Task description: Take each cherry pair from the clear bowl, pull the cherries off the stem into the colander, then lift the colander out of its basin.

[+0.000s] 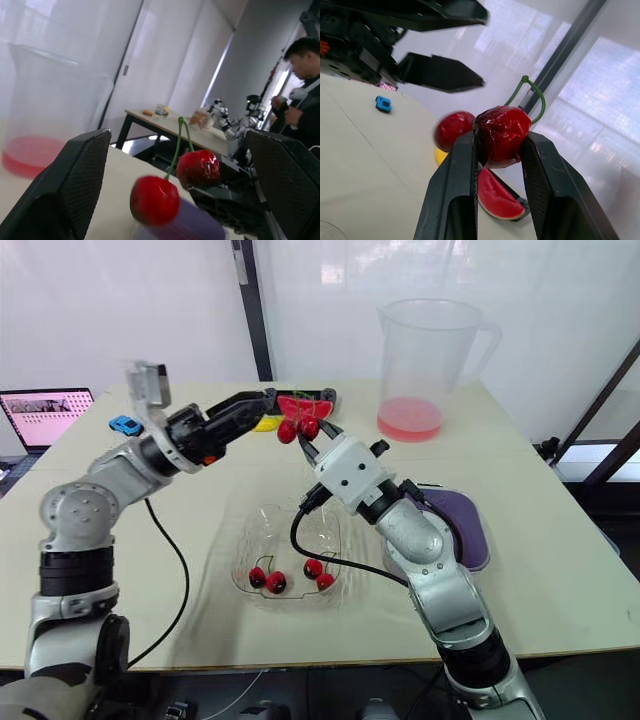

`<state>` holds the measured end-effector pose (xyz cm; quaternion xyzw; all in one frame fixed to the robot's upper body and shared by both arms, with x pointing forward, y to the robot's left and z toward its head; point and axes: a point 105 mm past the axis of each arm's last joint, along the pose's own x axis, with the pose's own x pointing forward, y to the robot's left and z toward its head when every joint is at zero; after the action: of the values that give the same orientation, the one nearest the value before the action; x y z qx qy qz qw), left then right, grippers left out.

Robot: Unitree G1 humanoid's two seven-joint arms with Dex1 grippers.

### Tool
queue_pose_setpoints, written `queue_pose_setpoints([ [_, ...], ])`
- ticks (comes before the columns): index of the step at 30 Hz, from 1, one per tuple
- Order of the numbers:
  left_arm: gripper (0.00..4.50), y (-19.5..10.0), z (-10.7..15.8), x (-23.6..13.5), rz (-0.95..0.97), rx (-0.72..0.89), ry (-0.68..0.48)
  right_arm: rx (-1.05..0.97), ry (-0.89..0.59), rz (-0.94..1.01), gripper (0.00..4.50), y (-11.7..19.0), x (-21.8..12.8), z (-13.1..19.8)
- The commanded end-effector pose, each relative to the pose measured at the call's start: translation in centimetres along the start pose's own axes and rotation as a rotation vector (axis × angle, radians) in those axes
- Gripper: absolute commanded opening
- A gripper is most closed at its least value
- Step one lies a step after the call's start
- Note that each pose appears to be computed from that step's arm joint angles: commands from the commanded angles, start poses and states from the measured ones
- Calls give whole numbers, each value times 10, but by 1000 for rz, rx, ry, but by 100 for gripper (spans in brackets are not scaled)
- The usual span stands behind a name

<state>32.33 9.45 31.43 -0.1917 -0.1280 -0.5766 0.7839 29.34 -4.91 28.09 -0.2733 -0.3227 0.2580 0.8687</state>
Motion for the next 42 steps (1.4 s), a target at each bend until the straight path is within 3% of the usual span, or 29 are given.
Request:
queue_pose_setpoints([
  [1,450,-7,14,12,-29,33,-46,-48,-66,-16,124,-1,-1,15],
  [11,450,-11,14,26,-63,-9,-57,-89,-84,18,124,5,-1,16],
  [15,333,-13,8,28,-66,0,-31,-100,-87,24,119,5,-2,16],
  [21,30,-14,8,27,-75,-22,-44,-106,-83,28,119,7,-2,15],
  [22,4,-13,8,26,-72,-25,-46,-107,-83,27,119,6,-2,15],
  [25,4,-13,10,25,-73,-31,-55,-97,-78,24,119,6,-3,13],
  [26,1,-13,10,25,-73,-30,-53,-91,-76,24,148,6,-3,13],
  [29,0,-12,10,24,-73,-28,-50,-88,-68,25,255,5,-3,11],
  [33,0,-9,18,25,-55,32,-59,56,-17,33,447,-1,-16,-1],
  [35,0,-10,21,24,-69,59,-47,280,-1,146,447,6,-22,-4],
  [39,0,-10,14,18,-110,48,8,672,23,177,447,-11,-15,0],
  [42,0,-11,8,15,-146,39,43,787,89,350,447,-14,-28,2],
])
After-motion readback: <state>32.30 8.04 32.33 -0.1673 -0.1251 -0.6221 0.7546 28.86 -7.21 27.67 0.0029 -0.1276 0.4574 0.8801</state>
